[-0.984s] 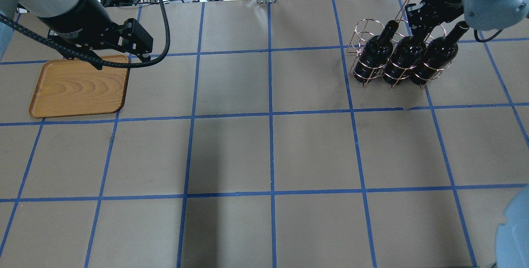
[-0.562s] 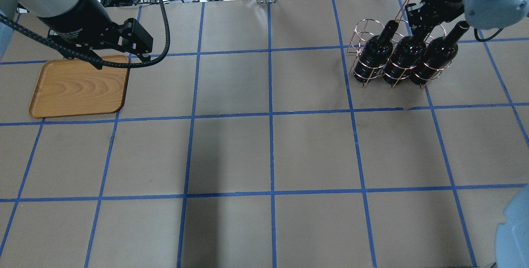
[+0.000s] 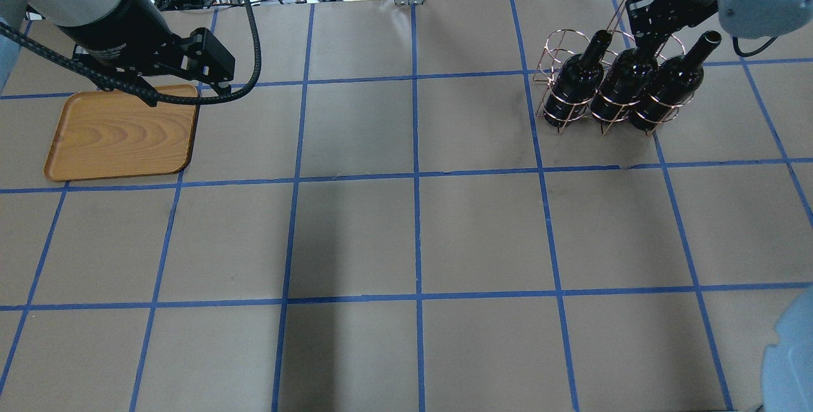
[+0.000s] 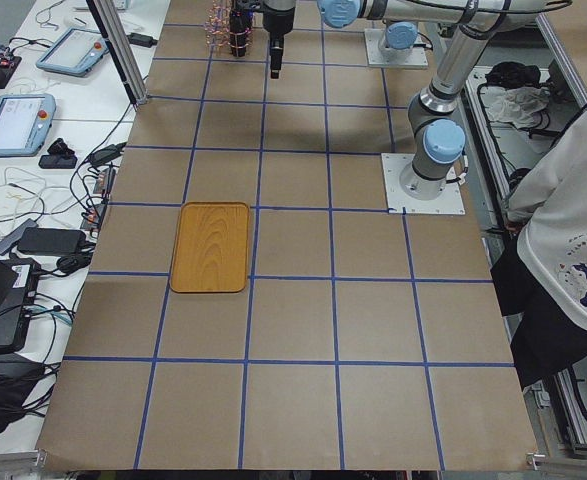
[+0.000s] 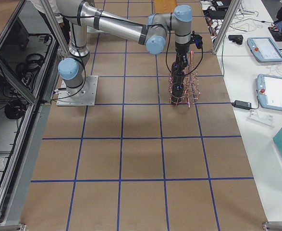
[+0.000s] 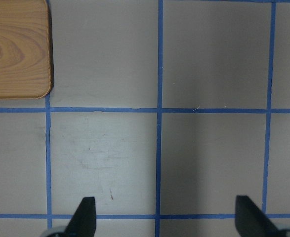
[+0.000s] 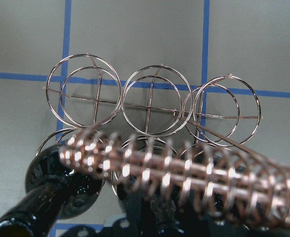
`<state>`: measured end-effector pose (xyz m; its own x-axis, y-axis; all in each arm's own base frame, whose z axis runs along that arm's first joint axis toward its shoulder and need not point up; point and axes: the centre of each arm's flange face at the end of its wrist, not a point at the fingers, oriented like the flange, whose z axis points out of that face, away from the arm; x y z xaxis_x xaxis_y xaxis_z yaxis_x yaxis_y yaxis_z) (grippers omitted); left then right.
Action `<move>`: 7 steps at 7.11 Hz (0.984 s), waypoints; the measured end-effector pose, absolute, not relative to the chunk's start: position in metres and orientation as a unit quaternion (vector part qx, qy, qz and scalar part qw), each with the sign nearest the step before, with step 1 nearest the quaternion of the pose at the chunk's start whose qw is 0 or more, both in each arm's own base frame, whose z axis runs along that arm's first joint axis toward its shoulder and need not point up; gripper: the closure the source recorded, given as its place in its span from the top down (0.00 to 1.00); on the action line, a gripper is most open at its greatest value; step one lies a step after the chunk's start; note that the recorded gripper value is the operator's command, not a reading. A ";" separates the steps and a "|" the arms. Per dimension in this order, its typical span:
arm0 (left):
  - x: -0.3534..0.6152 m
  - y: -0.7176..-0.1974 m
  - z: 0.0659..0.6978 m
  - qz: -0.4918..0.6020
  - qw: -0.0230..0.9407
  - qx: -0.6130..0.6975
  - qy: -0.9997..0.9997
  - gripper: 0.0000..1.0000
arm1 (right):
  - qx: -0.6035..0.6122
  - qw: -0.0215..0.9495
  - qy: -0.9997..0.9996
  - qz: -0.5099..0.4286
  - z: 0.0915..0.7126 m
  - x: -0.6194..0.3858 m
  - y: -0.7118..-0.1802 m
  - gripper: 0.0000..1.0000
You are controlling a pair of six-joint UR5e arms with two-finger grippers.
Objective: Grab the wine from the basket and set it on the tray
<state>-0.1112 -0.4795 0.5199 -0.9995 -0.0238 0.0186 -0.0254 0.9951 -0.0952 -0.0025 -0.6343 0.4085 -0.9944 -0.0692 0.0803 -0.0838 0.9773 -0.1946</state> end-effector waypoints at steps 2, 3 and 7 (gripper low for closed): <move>-0.111 -0.479 0.520 0.048 0.009 0.012 -0.999 1.00 | 0.040 0.037 -0.994 0.095 0.404 -0.003 -0.635 0.31; -0.111 -0.479 0.520 0.048 0.009 0.012 -0.999 1.00 | 0.040 0.037 -0.994 0.094 0.402 -0.003 -0.635 0.39; -0.111 -0.479 0.520 0.048 0.009 0.012 -0.999 1.00 | 0.039 0.037 -0.994 0.093 0.400 -0.004 -0.636 0.69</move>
